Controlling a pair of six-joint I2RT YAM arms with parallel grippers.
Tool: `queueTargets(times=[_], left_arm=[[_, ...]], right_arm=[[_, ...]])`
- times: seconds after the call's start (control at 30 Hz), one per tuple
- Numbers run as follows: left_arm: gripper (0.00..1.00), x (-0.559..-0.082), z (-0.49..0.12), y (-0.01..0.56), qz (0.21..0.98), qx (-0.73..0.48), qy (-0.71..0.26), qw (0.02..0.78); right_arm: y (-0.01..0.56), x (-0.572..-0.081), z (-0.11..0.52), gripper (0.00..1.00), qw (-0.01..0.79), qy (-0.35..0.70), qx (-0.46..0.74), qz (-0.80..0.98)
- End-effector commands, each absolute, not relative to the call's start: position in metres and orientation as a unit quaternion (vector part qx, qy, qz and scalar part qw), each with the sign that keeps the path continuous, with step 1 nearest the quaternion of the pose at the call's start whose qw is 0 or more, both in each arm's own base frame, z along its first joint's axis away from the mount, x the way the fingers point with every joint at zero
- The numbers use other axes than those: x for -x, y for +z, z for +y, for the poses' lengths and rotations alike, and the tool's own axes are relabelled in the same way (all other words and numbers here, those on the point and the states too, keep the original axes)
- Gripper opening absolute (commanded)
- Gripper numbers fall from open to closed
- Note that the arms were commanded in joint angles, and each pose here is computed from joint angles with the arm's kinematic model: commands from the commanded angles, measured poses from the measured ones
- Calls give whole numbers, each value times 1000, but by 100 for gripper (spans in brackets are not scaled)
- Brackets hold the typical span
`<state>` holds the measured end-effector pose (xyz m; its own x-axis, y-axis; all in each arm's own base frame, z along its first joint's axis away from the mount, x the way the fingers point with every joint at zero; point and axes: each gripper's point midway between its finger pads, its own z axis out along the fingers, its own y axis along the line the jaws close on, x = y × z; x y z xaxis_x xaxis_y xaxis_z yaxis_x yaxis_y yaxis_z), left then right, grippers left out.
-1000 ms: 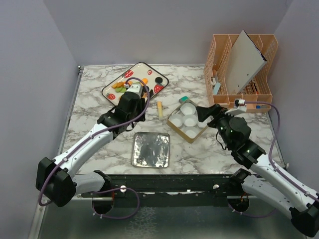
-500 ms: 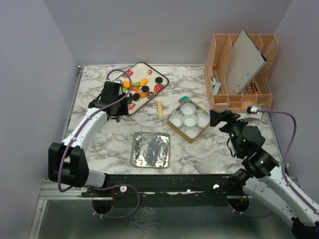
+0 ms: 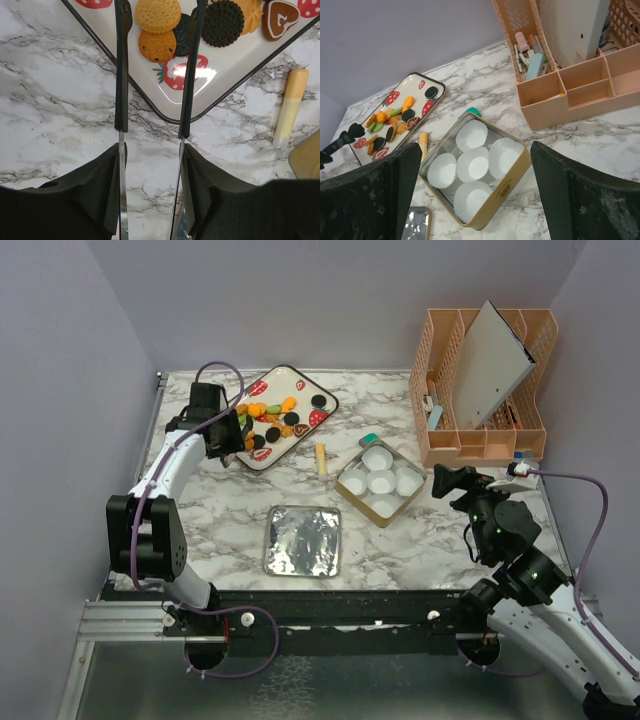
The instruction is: Pack the cookies
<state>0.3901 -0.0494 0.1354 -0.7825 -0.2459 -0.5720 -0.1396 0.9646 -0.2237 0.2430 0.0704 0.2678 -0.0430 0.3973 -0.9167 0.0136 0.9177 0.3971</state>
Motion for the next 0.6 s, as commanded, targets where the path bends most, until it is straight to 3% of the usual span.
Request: queueTargets(times=[0.0,0.57], left_arm=[[52,-396,-47,134,946,100,-85,296],[55,-412,-37,113,957,99,-59,268]], right_arm=[[257,-241,59,98,673,110,-153,715],[256,-240,55,98,675,107,-161,712]])
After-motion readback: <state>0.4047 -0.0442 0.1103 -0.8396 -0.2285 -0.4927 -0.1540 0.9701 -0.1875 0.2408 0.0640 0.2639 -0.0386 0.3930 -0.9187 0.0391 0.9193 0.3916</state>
